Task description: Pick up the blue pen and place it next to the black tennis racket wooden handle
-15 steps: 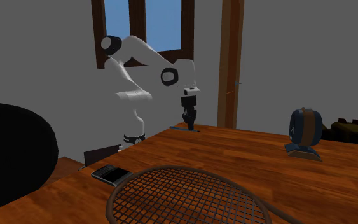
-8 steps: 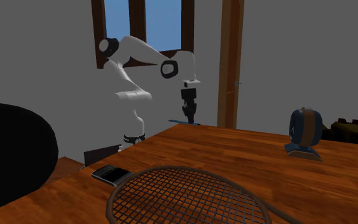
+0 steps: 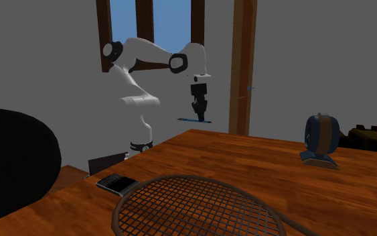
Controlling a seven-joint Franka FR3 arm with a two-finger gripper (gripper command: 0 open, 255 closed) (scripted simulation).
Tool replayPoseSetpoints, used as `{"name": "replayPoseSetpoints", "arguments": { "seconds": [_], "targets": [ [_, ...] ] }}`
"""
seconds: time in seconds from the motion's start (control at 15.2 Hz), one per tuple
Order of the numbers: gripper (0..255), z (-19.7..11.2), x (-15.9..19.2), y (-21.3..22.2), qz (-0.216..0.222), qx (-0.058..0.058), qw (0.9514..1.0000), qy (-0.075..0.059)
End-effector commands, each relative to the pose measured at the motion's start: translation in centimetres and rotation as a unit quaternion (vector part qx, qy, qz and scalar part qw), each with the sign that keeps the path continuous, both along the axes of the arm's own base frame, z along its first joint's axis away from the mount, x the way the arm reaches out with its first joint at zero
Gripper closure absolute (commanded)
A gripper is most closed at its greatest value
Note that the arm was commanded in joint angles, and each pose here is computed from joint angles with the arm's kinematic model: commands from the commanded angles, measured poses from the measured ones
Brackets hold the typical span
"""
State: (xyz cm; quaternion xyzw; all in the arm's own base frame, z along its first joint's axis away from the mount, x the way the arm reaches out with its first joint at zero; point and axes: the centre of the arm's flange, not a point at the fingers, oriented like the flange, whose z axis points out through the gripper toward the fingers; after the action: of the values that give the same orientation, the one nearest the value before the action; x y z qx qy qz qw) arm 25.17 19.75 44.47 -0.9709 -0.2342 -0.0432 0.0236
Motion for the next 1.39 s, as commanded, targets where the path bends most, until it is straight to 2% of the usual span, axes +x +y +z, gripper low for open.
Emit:
{"name": "replayPoseSetpoints", "arguments": {
  "seconds": [0.0,0.13,1.32],
  "targets": [
    [255,1.0,0.0,0.0,0.000,0.000,1.0000,0.000],
    [255,1.7,0.0,0.0,0.000,0.000,1.0000,0.000],
    [255,1.7,8.7,-22.1,0.000,0.000,1.0000,0.000]
  ]
}}
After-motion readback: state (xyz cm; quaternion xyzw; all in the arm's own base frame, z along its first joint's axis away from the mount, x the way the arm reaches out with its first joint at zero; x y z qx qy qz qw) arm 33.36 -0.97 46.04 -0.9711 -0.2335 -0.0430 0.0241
